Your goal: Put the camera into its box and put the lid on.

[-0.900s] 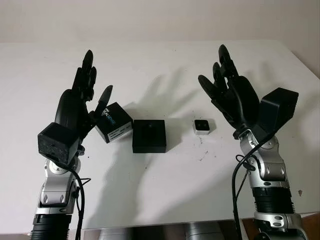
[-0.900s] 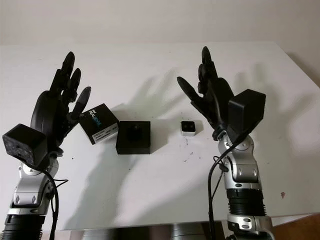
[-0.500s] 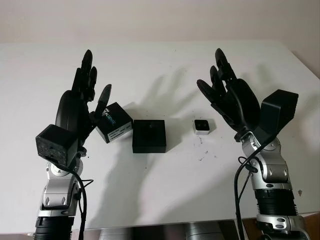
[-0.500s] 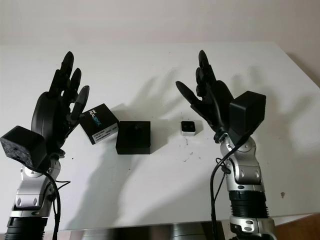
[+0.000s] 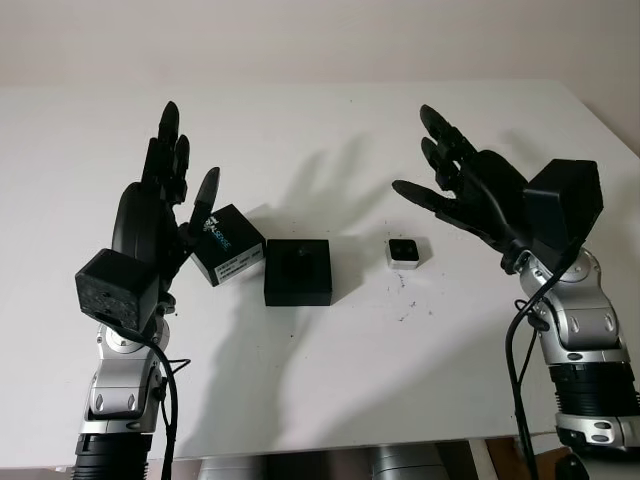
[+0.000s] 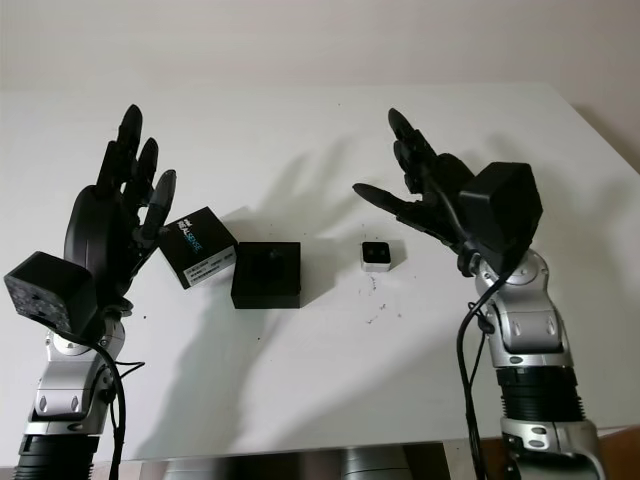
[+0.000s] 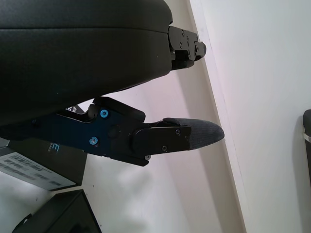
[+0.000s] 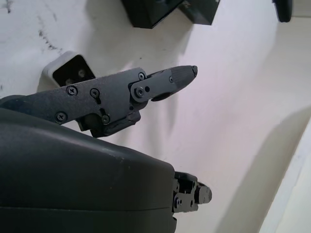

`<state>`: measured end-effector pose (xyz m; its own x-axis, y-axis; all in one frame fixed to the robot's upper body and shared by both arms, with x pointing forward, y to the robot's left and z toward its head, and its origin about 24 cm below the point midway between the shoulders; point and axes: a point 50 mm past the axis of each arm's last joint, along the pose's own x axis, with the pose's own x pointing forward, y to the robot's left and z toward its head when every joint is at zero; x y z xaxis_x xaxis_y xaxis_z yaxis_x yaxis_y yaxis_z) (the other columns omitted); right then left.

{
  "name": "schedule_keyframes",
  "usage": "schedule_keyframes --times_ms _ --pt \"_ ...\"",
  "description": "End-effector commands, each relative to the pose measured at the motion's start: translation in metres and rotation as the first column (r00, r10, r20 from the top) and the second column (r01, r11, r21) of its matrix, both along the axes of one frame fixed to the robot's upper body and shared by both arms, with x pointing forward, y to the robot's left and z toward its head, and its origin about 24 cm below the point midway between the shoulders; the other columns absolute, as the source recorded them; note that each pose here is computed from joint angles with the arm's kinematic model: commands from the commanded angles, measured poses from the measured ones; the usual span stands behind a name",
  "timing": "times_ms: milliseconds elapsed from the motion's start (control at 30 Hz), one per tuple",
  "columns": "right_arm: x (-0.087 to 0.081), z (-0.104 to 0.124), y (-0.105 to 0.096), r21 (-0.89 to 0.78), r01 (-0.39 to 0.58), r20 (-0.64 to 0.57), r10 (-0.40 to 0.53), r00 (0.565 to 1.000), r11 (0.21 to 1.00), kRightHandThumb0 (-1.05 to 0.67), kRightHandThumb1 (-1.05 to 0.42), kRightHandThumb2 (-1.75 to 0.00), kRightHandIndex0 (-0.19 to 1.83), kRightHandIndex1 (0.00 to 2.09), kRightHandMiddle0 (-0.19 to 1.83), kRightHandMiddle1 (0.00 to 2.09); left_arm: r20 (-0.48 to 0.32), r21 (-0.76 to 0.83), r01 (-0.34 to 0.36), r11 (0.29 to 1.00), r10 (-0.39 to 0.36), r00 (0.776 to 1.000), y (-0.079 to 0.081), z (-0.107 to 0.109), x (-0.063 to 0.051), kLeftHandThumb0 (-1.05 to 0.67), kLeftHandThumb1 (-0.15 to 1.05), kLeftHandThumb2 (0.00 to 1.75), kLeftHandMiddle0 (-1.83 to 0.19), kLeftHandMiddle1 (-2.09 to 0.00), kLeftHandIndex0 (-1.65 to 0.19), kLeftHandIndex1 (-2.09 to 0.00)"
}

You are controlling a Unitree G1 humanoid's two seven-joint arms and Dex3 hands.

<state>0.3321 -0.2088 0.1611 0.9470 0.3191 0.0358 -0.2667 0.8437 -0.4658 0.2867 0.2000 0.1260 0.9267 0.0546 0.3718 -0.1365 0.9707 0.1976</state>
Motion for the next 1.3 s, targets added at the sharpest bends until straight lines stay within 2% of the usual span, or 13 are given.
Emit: schedule_keyframes --times_ms 0,67,200,367,567,733,967,1267 --pt "0.002 0.013 -0.001 -0.119 -0.005 0.072 0.014 0.997 0.993 -0.19 -0.88 -0.03 0.12 0.16 0.11 0.18 0.013 0.003 -0.02 1.0 0.02 1.0 0.003 0.0 -0.004 -0.6 1.05 0.42 -0.06 -0.06 -0.01 -0.07" --pt "0.002 0.013 -0.001 -0.243 0.019 0.133 0.014 0.991 0.97 -0.21 -0.81 -0.02 0.25 0.22 0.23 0.24 0.012 0.007 -0.027 1.0 0.027 1.0 0.003 0.0 -0.005 -0.61 1.05 0.42 -0.07 -0.06 -0.02 -0.07" --pt "0.003 0.008 0.002 -0.397 0.023 0.165 0.046 0.985 0.918 -0.27 -0.77 -0.03 0.34 0.25 0.31 0.27 0.011 0.004 -0.036 0.999 0.036 0.999 0.004 0.0 -0.004 -0.6 1.05 0.42 -0.06 -0.06 -0.01 -0.06" --pt "0.002 0.004 0.001 -0.52 -0.004 0.154 0.099 0.983 0.854 -0.34 -0.74 -0.05 0.4 0.23 0.4 0.19 0.017 0.0 -0.04 0.999 0.04 0.999 0.005 0.002 -0.006 -0.6 1.05 0.42 -0.05 -0.05 0.0 -0.06" --pt "0.001 0.0 0.0 -0.615 -0.025 0.093 0.105 0.99 0.788 -0.39 -0.77 -0.06 0.43 0.19 0.43 0.11 0.002 0.016 -0.05 0.999 0.05 0.999 0.006 0.003 -0.008 -0.61 1.05 0.42 -0.07 -0.06 -0.01 -0.06" --pt "-0.004 -0.009 -0.003 -0.642 -0.023 0.065 0.084 0.994 0.766 -0.43 -0.8 -0.06 0.43 0.18 0.43 0.08 0.001 0.018 -0.041 0.999 0.041 0.999 0.007 0.004 -0.009 -0.61 1.05 0.42 -0.08 -0.06 -0.02 -0.06" --pt "-0.007 -0.018 -0.009 -0.683 0.006 0.048 0.036 0.998 0.73 -0.43 -0.81 -0.06 0.4 0.14 0.42 0.06 -0.005 0.022 -0.02 1.0 0.02 1.0 0.003 0.004 -0.003 -0.61 1.05 0.41 -0.08 -0.05 -0.02 -0.06" --pt "-0.011 -0.019 -0.011 -0.709 0.018 0.049 0.025 0.998 0.705 -0.44 -0.81 -0.05 0.43 0.13 0.45 0.07 0.003 0.027 -0.029 0.999 0.029 1.0 0.005 0.005 -0.004 -0.61 1.05 0.41 -0.08 -0.06 -0.03 -0.06"
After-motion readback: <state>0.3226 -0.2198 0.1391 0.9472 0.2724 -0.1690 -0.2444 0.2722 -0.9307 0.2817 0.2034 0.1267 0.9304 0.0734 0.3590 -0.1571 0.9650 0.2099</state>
